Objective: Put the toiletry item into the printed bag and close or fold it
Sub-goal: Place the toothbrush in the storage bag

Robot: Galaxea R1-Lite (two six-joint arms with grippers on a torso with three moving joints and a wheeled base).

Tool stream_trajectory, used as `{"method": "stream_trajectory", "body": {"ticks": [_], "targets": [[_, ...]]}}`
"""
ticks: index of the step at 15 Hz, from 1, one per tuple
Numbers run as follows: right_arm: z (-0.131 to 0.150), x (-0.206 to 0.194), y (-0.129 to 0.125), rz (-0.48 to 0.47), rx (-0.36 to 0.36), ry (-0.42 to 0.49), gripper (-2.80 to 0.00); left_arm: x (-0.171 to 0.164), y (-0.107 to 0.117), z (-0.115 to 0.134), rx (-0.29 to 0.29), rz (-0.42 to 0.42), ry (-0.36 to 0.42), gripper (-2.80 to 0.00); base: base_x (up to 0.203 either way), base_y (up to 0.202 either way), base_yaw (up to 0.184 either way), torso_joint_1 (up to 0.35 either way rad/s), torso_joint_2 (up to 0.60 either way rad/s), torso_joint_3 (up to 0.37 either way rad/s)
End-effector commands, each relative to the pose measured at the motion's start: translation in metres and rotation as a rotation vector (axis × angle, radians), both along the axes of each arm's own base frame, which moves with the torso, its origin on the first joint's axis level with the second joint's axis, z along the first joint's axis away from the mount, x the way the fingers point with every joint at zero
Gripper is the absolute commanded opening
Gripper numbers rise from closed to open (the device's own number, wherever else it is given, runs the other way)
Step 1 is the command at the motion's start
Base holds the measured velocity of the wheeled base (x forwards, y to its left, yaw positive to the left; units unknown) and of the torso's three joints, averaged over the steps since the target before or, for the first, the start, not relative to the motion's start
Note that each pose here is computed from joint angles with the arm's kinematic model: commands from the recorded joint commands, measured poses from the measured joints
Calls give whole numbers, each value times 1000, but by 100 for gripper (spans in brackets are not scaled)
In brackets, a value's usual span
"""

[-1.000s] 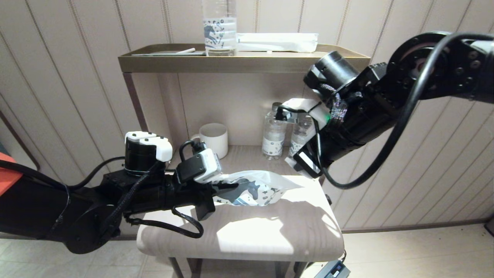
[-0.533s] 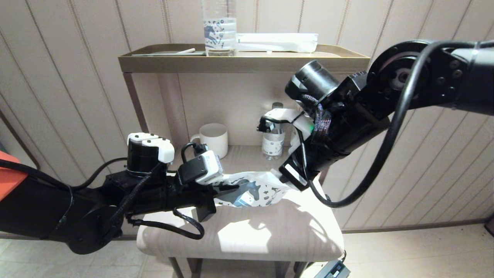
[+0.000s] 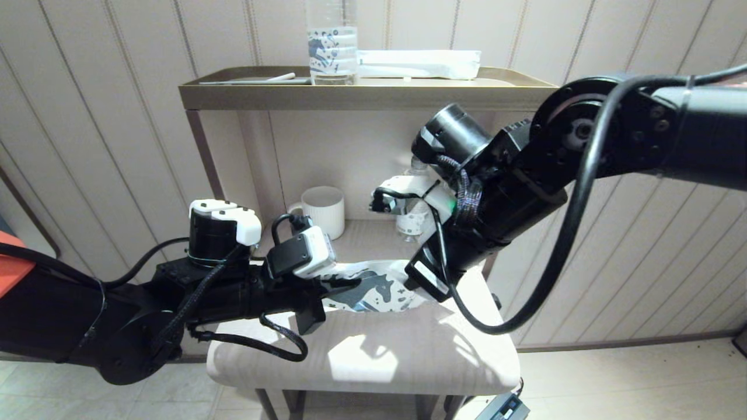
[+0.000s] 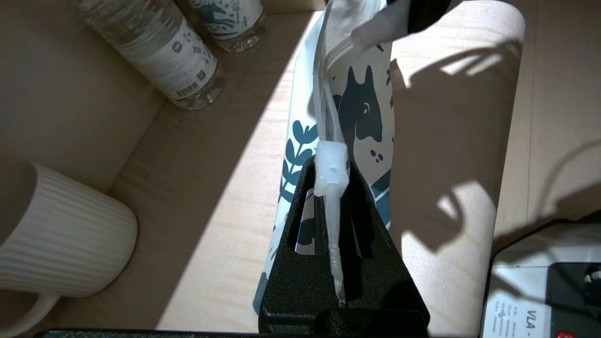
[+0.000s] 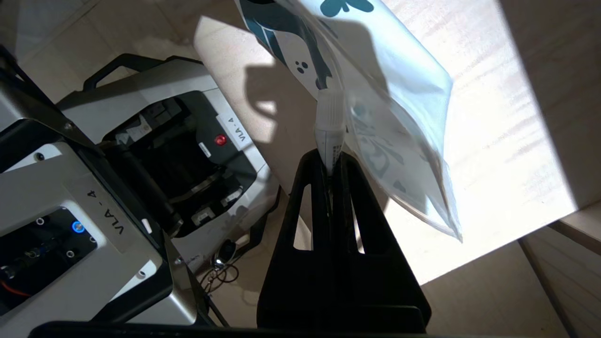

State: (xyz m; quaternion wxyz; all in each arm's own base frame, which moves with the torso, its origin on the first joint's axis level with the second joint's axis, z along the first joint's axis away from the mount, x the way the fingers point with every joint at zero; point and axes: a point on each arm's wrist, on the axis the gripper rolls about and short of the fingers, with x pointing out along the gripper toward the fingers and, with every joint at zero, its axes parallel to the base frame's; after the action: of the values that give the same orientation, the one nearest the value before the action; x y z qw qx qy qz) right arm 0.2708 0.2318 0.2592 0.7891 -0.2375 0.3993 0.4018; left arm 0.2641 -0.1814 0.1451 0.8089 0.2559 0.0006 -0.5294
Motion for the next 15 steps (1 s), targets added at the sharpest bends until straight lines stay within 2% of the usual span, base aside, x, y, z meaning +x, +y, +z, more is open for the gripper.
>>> {"method": "stream_trajectory", "body": {"ticks": [1,6,9,11,15], "targets": [[-9,6,3,-2,-18,22,-280,-1,1,1,1,-6,-12,-280,0,0,0,0,0,0],[-5,6,0,3,-15,4,-280,-3,2,-2,11,-6,-5,-280,0,0,0,0,0,0],[15,-9,-9,10,15,-33,-280,-7,5,3,1,-9,-16,-280,0,0,0,0,0,0],[26,-21,-15,31,25,-58,-280,-10,5,8,-21,-54,-18,-280,0,0,0,0,0,0],[18,-18,-12,69,-9,-58,-280,-11,4,9,-40,-121,-7,-280,0,0,0,0,0,0]]}}
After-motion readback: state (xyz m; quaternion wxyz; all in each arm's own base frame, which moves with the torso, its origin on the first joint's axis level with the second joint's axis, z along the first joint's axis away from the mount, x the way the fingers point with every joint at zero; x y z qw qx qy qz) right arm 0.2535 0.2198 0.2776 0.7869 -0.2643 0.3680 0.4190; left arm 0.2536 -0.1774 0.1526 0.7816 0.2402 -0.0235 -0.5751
